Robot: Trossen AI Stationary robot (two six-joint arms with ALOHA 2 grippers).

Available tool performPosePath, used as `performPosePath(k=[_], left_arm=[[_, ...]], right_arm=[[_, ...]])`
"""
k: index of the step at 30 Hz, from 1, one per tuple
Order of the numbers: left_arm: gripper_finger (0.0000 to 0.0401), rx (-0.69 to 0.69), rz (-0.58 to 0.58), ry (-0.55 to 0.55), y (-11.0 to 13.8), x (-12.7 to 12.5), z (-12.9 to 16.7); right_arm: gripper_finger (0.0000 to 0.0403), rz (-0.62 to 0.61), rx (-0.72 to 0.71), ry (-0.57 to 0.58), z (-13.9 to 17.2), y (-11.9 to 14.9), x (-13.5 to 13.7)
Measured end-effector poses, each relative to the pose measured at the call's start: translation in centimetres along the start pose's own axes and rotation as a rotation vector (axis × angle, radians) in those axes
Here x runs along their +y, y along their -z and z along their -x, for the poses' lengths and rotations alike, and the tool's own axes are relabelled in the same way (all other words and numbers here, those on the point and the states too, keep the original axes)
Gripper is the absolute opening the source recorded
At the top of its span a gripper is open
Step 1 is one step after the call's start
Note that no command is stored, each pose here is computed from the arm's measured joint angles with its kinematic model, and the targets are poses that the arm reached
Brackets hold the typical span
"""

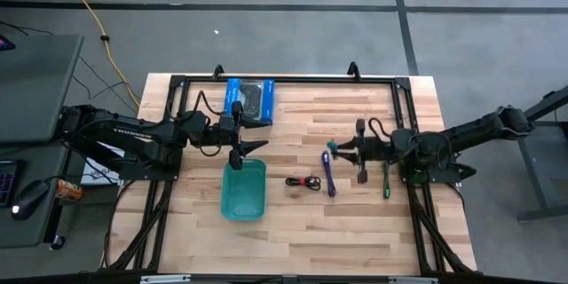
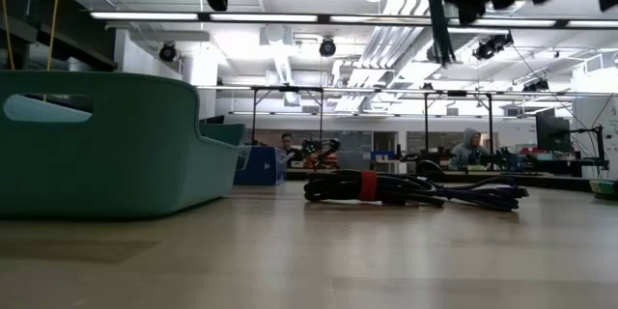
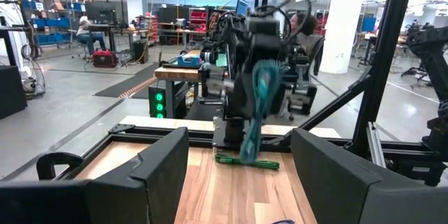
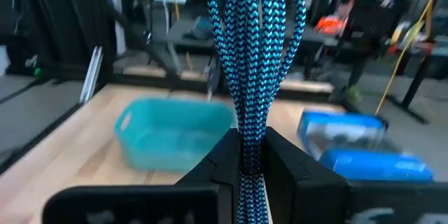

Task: Pick and place USB-C Cables
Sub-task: Put the blue charger cable into the green bin

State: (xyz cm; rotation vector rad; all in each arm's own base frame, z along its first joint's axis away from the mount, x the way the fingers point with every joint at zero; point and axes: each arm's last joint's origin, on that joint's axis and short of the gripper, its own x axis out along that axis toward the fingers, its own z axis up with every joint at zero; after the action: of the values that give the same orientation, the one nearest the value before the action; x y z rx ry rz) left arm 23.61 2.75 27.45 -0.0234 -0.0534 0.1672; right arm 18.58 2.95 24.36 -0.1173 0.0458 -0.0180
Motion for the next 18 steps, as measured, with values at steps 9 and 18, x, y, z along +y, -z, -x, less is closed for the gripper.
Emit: performPosePath(k=[9, 18], left_arm=[[0.0234, 0.000, -0.002, 0.000, 0.0, 0.0, 0.0], [0.0234, -0.006, -0.001, 0.000, -0.1, 0.0, 0.0]], right_arm=[[0.0028, -0.094, -0.088, 0.057, -0.5, -3.4, -2.3], [0.0028, -0.120, -0.081, 0.000, -0.6, -3.3, -2.9]])
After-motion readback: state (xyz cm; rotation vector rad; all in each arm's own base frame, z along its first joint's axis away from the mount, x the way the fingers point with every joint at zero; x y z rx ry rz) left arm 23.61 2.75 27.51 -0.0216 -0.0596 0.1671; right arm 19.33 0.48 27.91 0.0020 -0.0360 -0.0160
